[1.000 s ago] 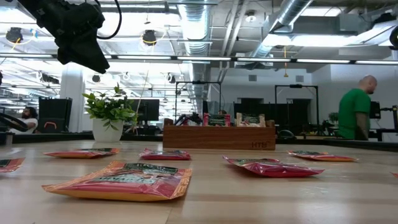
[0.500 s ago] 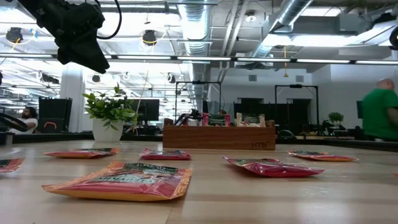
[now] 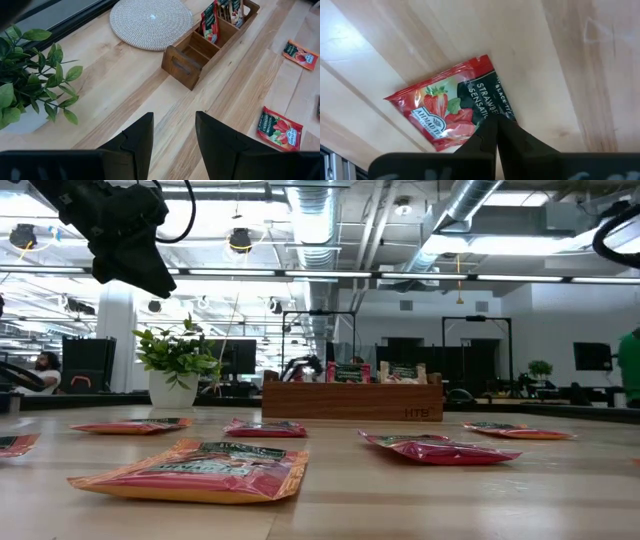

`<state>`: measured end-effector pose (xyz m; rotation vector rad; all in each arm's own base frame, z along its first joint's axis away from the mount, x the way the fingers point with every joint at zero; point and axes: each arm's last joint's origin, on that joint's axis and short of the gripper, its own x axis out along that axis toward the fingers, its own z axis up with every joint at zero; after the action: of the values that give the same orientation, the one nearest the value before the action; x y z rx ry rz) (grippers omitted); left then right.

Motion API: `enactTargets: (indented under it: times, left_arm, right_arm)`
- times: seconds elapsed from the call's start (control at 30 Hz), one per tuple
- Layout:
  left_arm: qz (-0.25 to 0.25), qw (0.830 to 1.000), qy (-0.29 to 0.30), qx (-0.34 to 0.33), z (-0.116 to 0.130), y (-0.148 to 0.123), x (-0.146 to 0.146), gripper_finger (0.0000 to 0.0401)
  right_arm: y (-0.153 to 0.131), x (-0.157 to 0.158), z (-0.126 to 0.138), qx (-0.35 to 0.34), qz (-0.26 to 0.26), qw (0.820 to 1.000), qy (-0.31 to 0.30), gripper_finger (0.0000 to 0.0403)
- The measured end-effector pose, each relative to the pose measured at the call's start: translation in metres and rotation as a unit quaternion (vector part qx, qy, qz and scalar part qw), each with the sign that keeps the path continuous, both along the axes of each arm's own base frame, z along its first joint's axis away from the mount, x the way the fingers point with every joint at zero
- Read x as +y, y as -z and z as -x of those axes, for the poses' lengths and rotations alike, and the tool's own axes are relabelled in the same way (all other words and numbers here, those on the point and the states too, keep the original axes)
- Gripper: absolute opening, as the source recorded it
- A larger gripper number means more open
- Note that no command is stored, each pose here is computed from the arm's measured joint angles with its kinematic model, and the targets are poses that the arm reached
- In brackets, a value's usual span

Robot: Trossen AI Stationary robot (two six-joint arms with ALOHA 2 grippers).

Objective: Pick & Place Tea
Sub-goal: Put the red tea bag into the middle section of the wooden organizer

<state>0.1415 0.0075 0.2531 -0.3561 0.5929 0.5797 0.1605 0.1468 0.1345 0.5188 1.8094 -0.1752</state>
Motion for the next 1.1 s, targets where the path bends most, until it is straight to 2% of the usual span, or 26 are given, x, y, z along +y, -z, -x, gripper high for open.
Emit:
enactTargets:
  times: [0.23, 0.57, 0.67, 0.97, 1.1]
  left_arm:
    - [0.0, 1.0, 0.0, -0.003, -0.0004, -0.0005, 0.0, 0.0137]
    - [0.0, 1.0, 0.0, -0.003, -0.0004, -0.0005, 0.0, 0.0138]
    - [0.0, 1.0, 0.0, -0.003, -0.0004, -0.0005, 0.0, 0.0138]
    - [0.0, 1.0, 0.003, -0.002, -0.0004, -0.0004, -0.0001, 0.0138]
    - [-0.002, 1.0, 0.006, -0.001, -0.0005, -0.0004, -0.0002, 0.0138]
  right_arm:
    - [-0.0106, -0.0017, -0.0027, 0.014, 0.013, 1.0, -0.02, 0.0]
    - [-0.0106, -0.0011, -0.0032, 0.003, 0.019, 1.0, -0.025, 0.0005]
    - [-0.0106, -0.0011, -0.0032, 0.003, 0.019, 1.0, -0.025, 0.0027]
    - [-0.0107, -0.0011, -0.0022, 0.007, 0.021, 0.999, -0.025, 0.0129]
    - [-0.0067, -0.0043, 0.0003, 0.005, 0.039, 0.999, -0.023, 0.0148]
